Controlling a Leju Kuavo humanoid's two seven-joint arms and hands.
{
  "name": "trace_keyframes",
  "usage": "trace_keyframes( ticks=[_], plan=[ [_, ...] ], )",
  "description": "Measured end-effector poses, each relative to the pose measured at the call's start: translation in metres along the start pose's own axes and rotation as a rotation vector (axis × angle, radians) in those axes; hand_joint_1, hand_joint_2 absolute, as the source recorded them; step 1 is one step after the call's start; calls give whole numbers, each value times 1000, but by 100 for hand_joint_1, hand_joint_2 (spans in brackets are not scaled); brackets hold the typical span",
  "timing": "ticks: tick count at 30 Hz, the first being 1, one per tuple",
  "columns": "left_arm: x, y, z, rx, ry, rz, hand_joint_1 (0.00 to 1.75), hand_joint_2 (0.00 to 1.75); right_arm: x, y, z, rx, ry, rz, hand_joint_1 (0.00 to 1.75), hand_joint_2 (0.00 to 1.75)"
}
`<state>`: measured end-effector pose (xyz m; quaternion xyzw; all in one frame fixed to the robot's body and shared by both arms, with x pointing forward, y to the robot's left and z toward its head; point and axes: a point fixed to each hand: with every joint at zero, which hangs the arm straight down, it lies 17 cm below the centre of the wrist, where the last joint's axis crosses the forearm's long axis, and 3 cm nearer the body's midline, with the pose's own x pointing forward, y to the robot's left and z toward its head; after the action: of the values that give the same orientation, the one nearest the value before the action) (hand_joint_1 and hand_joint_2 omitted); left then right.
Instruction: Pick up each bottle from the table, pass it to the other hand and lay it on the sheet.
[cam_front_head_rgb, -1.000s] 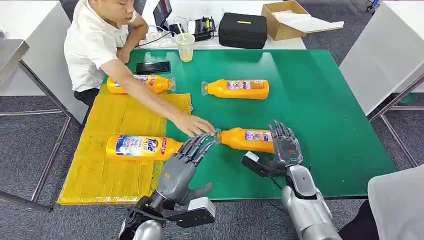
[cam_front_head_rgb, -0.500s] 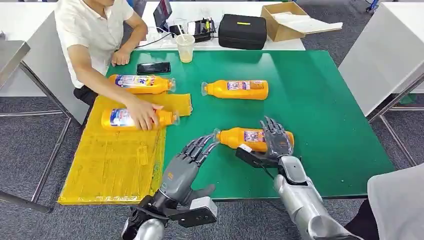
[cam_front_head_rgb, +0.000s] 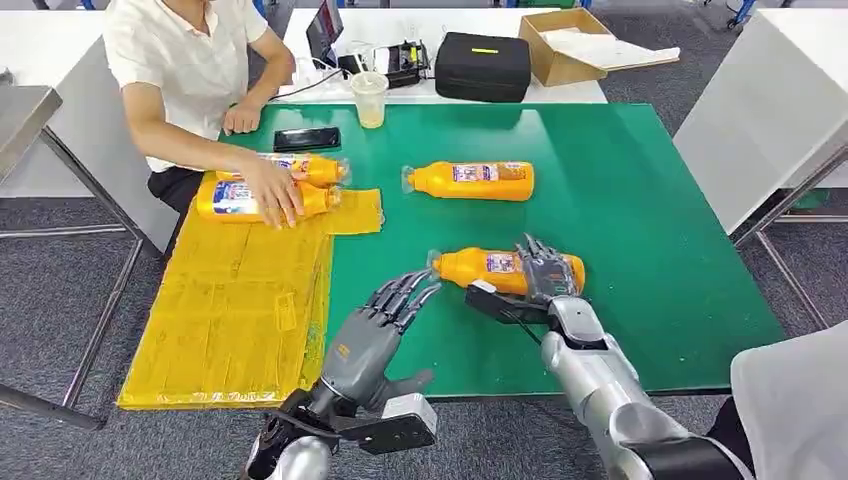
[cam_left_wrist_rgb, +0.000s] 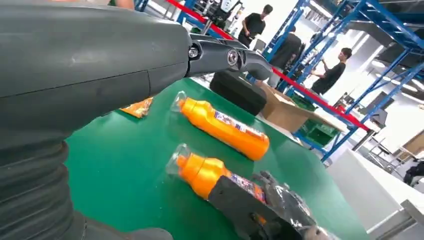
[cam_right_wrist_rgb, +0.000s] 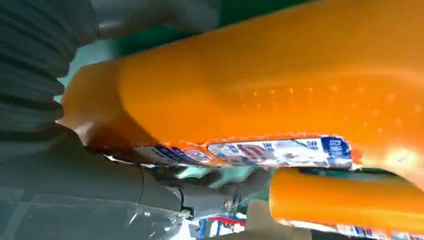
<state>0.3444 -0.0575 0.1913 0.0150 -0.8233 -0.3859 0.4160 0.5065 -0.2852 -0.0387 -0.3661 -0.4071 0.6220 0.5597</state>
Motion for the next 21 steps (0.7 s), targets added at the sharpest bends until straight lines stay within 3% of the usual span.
trace_keyframes(
  ticks=[8, 13, 16, 18, 21],
  plan=[
    [-1, 1, 0, 4, 4, 13, 0, 175, -7, 5, -3, 83, 25, -28, 175, 175],
    [1, 2, 0, 6, -4, 42, 0, 175, 2, 10, 0, 129, -53, -99, 175, 175],
    [5, 2, 0, 8, -22, 78, 0, 175, 20, 11, 7, 152, -197, -260, 175, 175],
    [8, 6, 0, 28, -31, 160, 0, 175, 39, 2, 17, 131, -334, -467, 175, 175],
    [-1, 20, -1, 92, 27, 452, 0, 175, 61, -14, 35, 20, -459, -720, 175, 175]
  ],
)
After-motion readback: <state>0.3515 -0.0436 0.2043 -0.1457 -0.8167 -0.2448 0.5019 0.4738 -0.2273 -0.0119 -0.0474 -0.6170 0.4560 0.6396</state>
